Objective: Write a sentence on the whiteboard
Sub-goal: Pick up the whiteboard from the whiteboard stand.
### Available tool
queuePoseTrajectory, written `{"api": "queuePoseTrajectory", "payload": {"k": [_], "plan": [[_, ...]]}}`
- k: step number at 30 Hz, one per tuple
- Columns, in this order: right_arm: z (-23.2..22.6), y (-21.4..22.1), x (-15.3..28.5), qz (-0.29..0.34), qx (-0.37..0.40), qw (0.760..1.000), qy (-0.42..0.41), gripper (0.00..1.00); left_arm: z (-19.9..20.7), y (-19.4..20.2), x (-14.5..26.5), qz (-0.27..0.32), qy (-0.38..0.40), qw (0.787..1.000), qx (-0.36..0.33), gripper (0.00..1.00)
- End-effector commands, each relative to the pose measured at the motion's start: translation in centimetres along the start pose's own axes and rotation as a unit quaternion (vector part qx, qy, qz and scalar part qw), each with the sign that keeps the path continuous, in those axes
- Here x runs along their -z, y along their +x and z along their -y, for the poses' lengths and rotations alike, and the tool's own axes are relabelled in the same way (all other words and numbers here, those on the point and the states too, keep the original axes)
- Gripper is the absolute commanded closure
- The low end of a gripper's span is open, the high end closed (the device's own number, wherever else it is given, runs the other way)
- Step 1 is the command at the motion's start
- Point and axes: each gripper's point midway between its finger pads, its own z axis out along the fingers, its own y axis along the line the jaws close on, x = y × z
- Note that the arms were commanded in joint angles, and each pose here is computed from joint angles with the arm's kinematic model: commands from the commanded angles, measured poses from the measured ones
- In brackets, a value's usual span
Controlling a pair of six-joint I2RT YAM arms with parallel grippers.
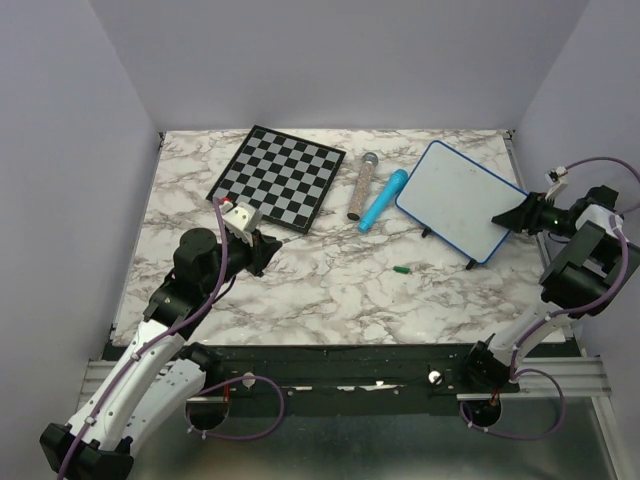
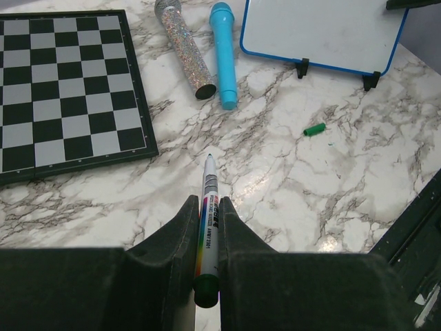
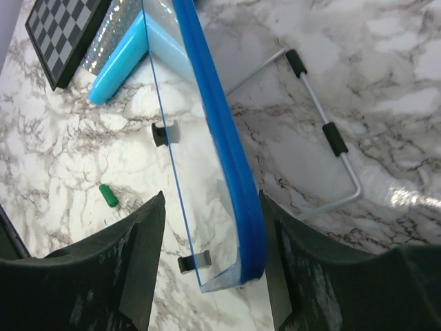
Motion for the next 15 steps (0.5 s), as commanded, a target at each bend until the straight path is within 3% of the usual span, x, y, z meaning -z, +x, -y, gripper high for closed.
{"api": "queuePoseTrajectory", "payload": {"k": [1,8,15], "plan": [[-1.1,-5.3,1.9,0.064,0.055,0.996,-0.004,0.36,0.0,-0.1,-0.1,0.005,0.005,1.000,-0.002,1.00],[-2.9,-6.5,2.2,0.084,0.066,0.994,-0.029,0.38,0.0,0.0,-0.2,0.003,0.005,1.000,-0.002,1.00],[-4.3,-5.1,1.8,0.074,0.064,0.994,-0.053,0.51,0.1,-0.1,-0.2,0.004,0.008,1.000,-0.002,1.00]]}}
